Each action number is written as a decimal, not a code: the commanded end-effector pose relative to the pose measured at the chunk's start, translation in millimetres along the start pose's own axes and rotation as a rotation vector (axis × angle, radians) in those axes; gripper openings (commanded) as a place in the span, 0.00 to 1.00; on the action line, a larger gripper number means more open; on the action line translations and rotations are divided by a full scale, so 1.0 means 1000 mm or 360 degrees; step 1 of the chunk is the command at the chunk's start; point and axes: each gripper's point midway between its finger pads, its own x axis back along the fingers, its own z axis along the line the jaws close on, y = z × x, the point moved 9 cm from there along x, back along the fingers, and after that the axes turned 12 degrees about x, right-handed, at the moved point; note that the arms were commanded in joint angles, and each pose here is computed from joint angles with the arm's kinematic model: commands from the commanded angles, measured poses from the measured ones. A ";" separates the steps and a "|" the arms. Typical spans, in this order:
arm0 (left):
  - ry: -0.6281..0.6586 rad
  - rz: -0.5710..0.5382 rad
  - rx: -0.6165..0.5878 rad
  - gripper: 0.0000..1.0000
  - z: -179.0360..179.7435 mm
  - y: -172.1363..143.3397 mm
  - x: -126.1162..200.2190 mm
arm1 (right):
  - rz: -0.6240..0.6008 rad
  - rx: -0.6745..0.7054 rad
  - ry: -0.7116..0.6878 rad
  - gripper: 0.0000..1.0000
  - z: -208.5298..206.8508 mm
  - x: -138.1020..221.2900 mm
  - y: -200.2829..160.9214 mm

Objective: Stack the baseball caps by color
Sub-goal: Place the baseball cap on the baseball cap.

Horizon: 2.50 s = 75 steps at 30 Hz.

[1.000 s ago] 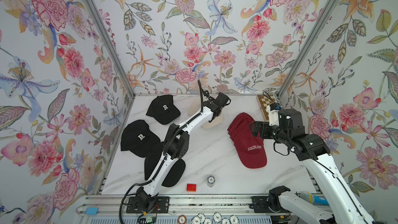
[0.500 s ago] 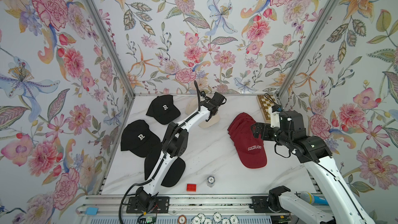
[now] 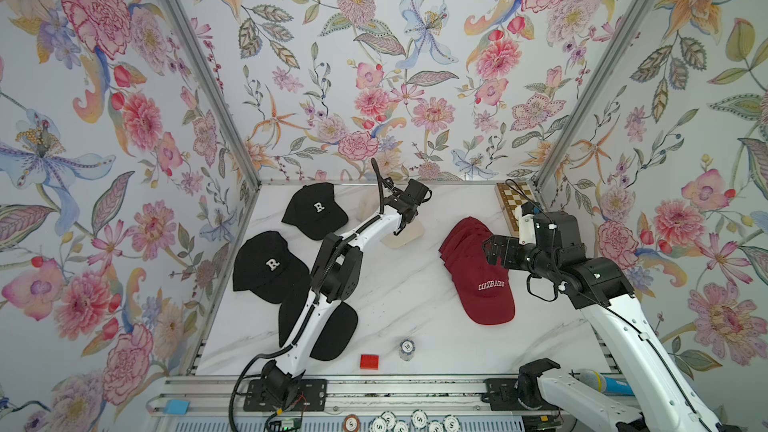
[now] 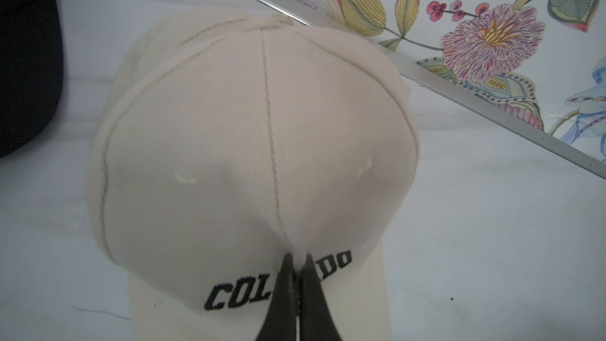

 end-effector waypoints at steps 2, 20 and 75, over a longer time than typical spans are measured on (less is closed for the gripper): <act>0.0093 0.0180 -0.0179 0.00 0.022 -0.029 -0.033 | -0.0017 -0.0045 -0.0029 0.99 -0.001 0.006 0.003; -0.0037 0.0318 -0.0640 0.00 0.030 -0.063 -0.023 | -0.0026 -0.0124 -0.0033 0.99 -0.002 0.019 -0.014; -0.0350 -0.0157 -0.0405 0.93 0.108 0.084 0.189 | -0.0103 0.0103 0.0162 0.99 0.041 -0.006 0.036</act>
